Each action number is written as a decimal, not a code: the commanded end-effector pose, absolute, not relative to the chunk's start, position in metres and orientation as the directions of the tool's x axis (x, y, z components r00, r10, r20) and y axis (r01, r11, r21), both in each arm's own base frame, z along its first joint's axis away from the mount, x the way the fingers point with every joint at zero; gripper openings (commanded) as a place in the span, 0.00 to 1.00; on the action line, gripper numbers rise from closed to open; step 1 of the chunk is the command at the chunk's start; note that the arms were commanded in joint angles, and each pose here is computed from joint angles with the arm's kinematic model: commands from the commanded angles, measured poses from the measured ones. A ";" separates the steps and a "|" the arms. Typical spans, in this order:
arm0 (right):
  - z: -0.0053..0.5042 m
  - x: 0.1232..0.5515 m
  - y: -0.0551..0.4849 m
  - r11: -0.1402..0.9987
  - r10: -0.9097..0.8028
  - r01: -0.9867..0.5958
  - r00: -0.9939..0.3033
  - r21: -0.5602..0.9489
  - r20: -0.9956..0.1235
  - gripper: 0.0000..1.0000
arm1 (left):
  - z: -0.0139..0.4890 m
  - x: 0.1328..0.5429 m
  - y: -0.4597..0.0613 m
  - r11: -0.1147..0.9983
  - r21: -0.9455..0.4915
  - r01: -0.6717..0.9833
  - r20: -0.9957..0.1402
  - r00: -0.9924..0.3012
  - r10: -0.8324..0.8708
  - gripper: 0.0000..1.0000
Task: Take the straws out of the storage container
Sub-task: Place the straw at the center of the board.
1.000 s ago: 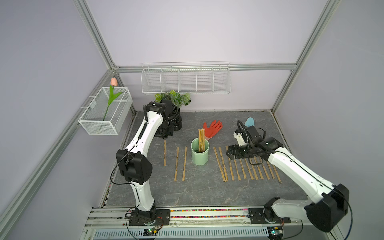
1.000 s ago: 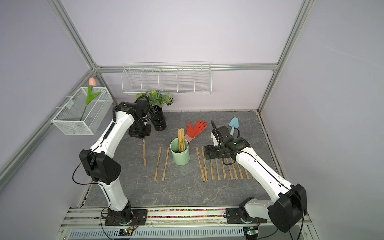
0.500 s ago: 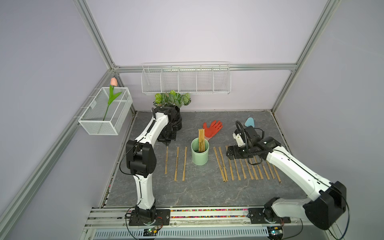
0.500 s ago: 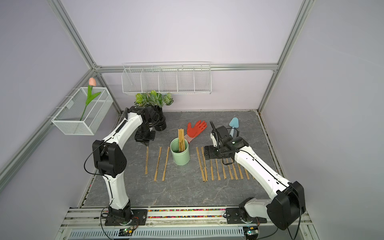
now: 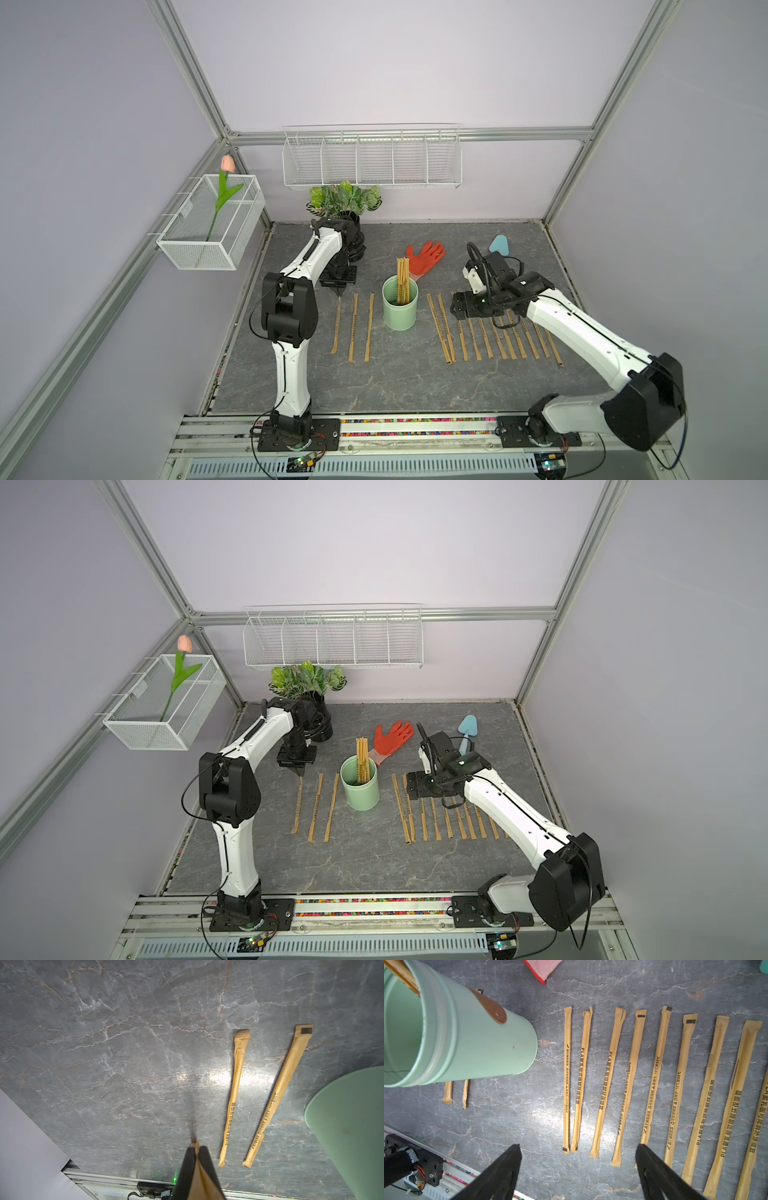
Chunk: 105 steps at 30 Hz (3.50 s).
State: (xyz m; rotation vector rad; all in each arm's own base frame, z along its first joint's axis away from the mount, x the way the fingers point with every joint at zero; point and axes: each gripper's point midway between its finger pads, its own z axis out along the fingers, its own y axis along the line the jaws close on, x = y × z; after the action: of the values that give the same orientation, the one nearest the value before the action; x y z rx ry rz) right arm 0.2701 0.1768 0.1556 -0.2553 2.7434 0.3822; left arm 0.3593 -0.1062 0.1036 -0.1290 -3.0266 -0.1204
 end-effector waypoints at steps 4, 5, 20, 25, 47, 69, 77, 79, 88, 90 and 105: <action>0.147 0.272 0.179 0.945 -0.135 -0.228 -0.925 0.236 -0.354 0.89 | 0.081 0.364 -0.106 0.994 0.063 0.091 0.145 -0.986 0.082 0.06; 0.147 0.272 0.179 0.944 -0.136 -0.229 -0.926 0.237 -0.353 0.89 | 0.079 0.364 -0.107 0.994 0.061 0.093 0.149 -0.985 0.083 0.06; 0.145 0.274 0.181 0.943 -0.137 -0.231 -0.925 0.240 -0.353 0.89 | 0.052 0.360 -0.106 0.994 0.049 0.098 0.202 -0.976 0.086 0.07; 0.144 0.273 0.181 0.943 -0.140 -0.233 -0.926 0.238 -0.351 0.89 | 0.048 0.363 -0.105 0.995 0.044 0.092 0.204 -0.976 0.081 0.07; 0.144 0.273 0.181 0.945 -0.137 -0.228 -0.928 0.236 -0.347 0.89 | 0.037 0.367 -0.100 0.996 0.041 0.081 0.209 -0.975 0.070 0.12; 0.147 0.271 0.180 0.944 -0.133 -0.227 -0.927 0.242 -0.351 0.89 | 0.049 0.363 -0.097 0.996 0.053 0.069 0.182 -0.982 0.058 0.25; 0.156 0.273 0.175 0.950 -0.112 -0.214 -0.914 0.229 -0.389 0.89 | 0.136 0.375 -0.118 0.997 -0.073 0.038 -0.075 -0.997 0.032 0.25; 0.161 0.275 0.173 0.951 -0.097 -0.206 -0.906 0.229 -0.412 0.89 | 0.166 0.376 -0.132 0.989 -0.134 0.063 -0.181 -0.983 0.038 0.25; 0.177 0.278 0.167 0.953 -0.061 -0.187 -0.891 0.240 -0.450 0.89 | 0.254 0.347 -0.219 0.874 -0.377 0.308 -0.499 -0.862 0.088 0.25; 0.179 0.277 0.166 0.952 -0.056 -0.185 -0.888 0.243 -0.456 0.89 | 0.260 0.343 -0.231 0.857 -0.384 0.343 -0.529 -0.843 0.100 0.26; 0.175 0.270 0.159 0.954 -0.054 -0.177 -0.896 0.243 -0.440 0.89 | 0.223 0.356 -0.268 0.843 -0.405 0.353 -0.471 -0.871 0.139 0.26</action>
State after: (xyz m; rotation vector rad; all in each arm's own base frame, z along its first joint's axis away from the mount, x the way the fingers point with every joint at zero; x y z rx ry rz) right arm 0.2756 0.1649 0.1793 -0.1910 2.6477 0.3918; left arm 0.3519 -0.2582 0.2208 -0.4757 -3.4329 0.8642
